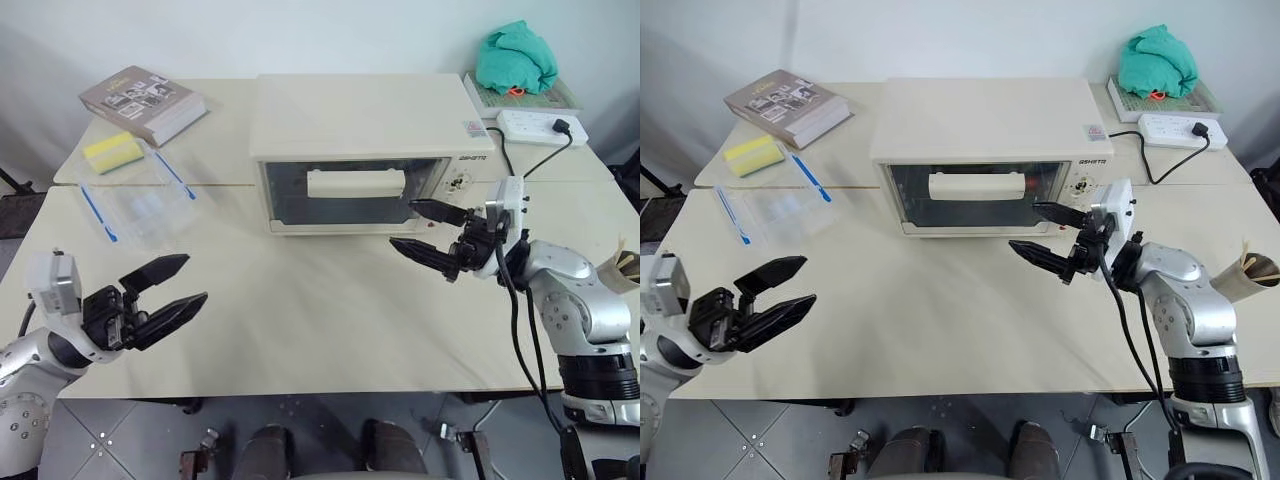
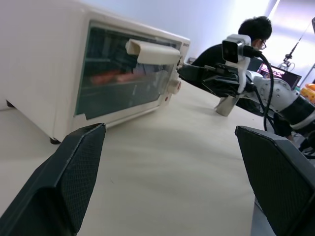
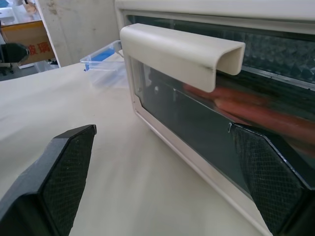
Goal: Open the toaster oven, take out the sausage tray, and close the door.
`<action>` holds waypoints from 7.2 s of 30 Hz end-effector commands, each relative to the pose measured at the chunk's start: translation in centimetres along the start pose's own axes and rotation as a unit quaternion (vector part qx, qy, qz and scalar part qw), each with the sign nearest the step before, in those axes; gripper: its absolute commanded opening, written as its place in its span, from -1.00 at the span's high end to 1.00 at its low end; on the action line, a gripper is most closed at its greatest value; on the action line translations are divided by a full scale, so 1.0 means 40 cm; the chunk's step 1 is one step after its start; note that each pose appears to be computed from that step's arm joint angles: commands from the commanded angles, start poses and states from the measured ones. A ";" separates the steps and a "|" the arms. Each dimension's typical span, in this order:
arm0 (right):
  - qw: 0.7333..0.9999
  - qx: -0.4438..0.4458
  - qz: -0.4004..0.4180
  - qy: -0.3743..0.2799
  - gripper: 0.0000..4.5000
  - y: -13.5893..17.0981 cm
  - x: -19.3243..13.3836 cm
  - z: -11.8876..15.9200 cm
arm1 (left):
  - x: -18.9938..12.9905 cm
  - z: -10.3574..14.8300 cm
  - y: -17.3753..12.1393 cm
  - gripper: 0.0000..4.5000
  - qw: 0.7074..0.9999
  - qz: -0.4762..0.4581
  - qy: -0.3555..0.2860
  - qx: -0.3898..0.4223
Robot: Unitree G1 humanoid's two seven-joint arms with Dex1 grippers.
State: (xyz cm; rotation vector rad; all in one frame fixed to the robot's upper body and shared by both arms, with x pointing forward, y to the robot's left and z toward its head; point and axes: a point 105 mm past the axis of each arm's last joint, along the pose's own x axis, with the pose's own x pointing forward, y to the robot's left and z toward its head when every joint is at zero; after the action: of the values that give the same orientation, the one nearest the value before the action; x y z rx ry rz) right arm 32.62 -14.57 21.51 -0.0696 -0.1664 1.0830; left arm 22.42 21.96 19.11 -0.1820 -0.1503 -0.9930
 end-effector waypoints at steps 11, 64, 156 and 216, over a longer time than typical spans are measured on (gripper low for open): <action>0.995 -0.039 0.070 -0.053 -1.00 0.025 0.039 0.069 | -0.004 -0.011 0.002 -0.98 1.000 0.008 -0.002 0.015; 0.922 -0.332 -0.140 0.143 -1.00 0.041 -0.159 -0.071 | 0.269 -0.230 0.104 0.91 0.986 -0.073 0.141 0.058; 0.790 -0.564 -0.151 0.191 -0.03 -0.045 0.297 -0.072 | 0.087 -0.101 0.077 -1.00 0.985 0.071 -0.025 0.154; 0.799 -0.556 -0.136 0.184 0.00 -0.055 0.329 -0.049 | 0.089 -0.109 0.079 -1.00 0.986 0.068 -0.025 0.148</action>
State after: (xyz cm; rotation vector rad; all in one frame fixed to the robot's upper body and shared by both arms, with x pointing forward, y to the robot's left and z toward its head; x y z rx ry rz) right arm 41.32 -4.21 20.08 -1.2662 -0.3769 0.5519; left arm 27.32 19.67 14.99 0.0364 -0.3059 -0.8207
